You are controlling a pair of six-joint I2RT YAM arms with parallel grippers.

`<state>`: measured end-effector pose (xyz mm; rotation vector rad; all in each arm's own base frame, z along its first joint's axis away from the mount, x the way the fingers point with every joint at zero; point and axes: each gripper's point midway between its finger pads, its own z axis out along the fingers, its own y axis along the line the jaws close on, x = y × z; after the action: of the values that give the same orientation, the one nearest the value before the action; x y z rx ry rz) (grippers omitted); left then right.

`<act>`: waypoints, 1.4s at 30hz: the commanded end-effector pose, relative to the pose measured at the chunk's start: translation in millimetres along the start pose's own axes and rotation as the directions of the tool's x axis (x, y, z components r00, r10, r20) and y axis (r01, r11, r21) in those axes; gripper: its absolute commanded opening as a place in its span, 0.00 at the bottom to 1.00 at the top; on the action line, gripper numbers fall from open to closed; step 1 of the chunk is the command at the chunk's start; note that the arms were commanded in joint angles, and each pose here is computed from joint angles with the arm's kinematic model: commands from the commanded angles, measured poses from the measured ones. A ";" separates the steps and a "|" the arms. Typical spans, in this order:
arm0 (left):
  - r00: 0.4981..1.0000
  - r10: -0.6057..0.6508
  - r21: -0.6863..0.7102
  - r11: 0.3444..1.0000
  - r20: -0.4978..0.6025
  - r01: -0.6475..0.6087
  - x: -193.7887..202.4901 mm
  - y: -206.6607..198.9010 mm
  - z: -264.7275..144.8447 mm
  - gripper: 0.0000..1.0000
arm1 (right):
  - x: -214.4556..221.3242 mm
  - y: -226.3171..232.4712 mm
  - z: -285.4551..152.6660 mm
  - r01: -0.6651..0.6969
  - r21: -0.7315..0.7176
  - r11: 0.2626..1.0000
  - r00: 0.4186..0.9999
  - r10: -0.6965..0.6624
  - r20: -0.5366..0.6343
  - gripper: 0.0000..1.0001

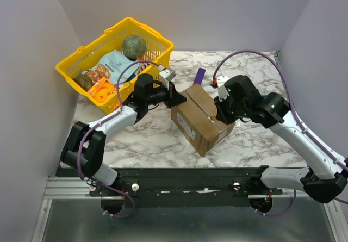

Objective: Unpack the express box

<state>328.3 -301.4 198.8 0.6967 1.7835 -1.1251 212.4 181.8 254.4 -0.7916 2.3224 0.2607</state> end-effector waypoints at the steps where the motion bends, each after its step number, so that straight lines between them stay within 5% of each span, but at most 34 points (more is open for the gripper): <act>1: 0.984 -0.098 -0.210 0.975 -0.146 0.066 59.2 49.5 -8.6 0.00 | 52.3 1.9 -15.2 0.020 -0.041 0.999 0.985 -0.026 -0.171 0.00; 6: 0.998 0.009 -0.015 1.000 -0.069 -0.010 15.5 4.9 -7.8 0.00 | 41.6 0.2 -8.8 0.032 -0.032 0.999 0.989 -0.037 -0.141 0.00; 10: 0.971 0.238 0.095 0.967 0.014 -0.238 -12.2 -33.7 -19.9 0.21 | 26.2 0.3 -3.5 0.041 -0.032 0.999 0.993 -0.044 -0.110 0.00; 14: 0.826 0.554 0.146 0.813 0.102 -0.564 -15.9 -71.6 -33.4 0.46 | 10.5 5.0 -0.3 0.044 -0.056 0.997 0.995 -0.049 -0.089 0.00; 18: 0.675 0.728 0.231 0.641 0.119 -0.732 21.6 -85.6 -30.6 0.53 | -4.6 4.3 5.2 0.072 -0.058 0.996 0.994 -0.076 -0.075 0.00; 29: 0.561 0.792 0.299 0.489 0.243 -0.820 46.3 -114.4 3.7 0.54 | -12.4 6.1 18.2 0.069 -0.067 0.995 0.991 -0.076 -0.113 0.00; 37: 0.481 0.850 0.349 0.393 0.215 -0.850 61.7 -107.9 12.7 0.54 | -6.2 -1.7 25.9 0.015 -0.069 0.998 0.989 -0.025 -0.146 0.00; 42: 0.533 0.840 0.453 0.437 0.105 -0.777 81.0 -99.7 15.6 0.49 | -4.7 -12.8 20.1 0.003 -0.045 0.999 0.992 -0.009 -0.129 0.00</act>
<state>219.2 -359.7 190.2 1.6315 0.8959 -0.7534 241.9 182.5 246.7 -0.8537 2.4194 0.2208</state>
